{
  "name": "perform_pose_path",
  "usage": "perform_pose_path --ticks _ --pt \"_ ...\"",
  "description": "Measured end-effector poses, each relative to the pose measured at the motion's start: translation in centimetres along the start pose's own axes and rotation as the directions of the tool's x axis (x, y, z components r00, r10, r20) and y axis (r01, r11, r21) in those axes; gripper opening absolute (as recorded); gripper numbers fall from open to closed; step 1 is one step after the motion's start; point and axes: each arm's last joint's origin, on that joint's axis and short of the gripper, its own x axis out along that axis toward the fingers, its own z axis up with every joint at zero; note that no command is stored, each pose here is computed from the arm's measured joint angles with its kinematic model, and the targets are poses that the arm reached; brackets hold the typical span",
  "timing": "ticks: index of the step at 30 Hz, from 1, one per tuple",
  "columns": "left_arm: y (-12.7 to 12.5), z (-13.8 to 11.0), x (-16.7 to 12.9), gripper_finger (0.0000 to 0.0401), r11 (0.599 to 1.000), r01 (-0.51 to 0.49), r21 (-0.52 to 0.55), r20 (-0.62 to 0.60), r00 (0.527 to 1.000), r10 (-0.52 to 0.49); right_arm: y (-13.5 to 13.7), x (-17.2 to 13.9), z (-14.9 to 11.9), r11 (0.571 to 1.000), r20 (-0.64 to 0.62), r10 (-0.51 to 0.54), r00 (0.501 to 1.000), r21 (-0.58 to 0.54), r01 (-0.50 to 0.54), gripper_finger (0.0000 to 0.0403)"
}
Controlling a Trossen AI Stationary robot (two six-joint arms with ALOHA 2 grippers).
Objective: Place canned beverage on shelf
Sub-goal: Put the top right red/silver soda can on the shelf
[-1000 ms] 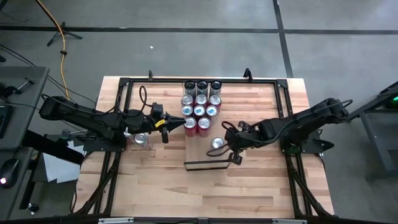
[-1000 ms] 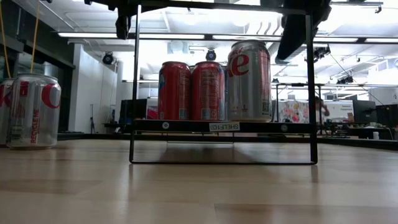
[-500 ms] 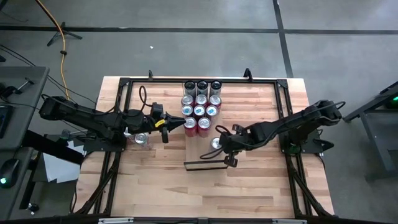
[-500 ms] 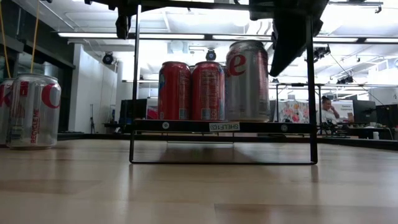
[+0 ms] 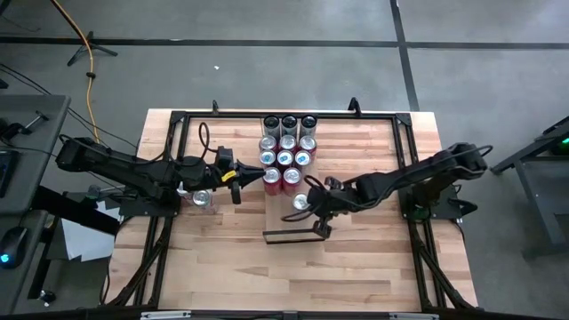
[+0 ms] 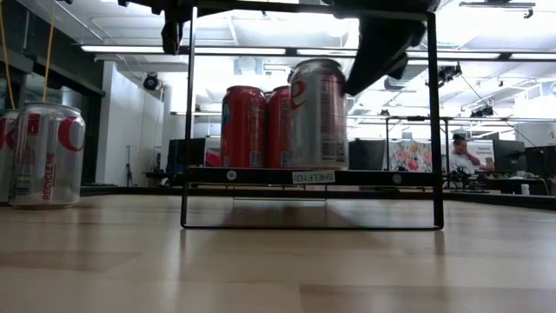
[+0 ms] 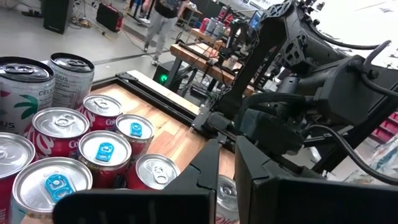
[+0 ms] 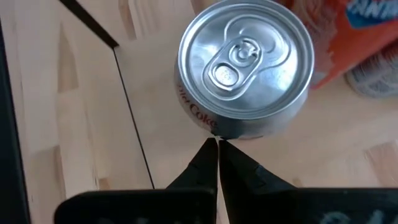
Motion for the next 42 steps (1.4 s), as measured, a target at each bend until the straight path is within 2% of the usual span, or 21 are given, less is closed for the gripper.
perform_pose_path --ticks 10,13,19,22,38,42 --pt "0.0 0.0 0.0 0.0001 1.000 -0.014 -0.001 0.009 1.000 0.014 -0.9 1.1 1.3 0.999 0.057 0.015 0.998 0.027 -0.017 0.0000" --pt "0.0 0.0 0.0 0.0001 1.000 -0.014 -0.001 0.008 1.000 0.014 -1.1 1.1 1.4 0.999 0.039 0.037 0.999 -0.007 -0.037 0.0000" --pt "0.0 0.0 0.0 0.0001 1.000 -0.015 -0.002 0.008 1.000 0.015 -2.2 0.7 1.3 0.998 0.015 -0.049 0.999 0.027 0.048 0.0000" --pt "0.0 0.0 0.0 0.0001 1.000 -0.015 -0.001 0.008 1.000 0.015 -2.7 0.8 1.6 0.996 0.030 -0.059 0.998 0.061 0.057 0.0000" --pt "0.1 0.0 0.0 0.0001 1.000 -0.021 0.002 0.010 1.000 0.021 -2.5 0.8 2.9 0.993 0.136 0.007 0.991 0.118 -0.024 0.0000" --pt "0.1 0.0 0.0 0.0001 1.000 -0.021 0.002 0.010 1.000 0.021 -2.4 1.8 3.0 0.992 0.144 0.012 0.990 0.122 -0.030 0.0000"
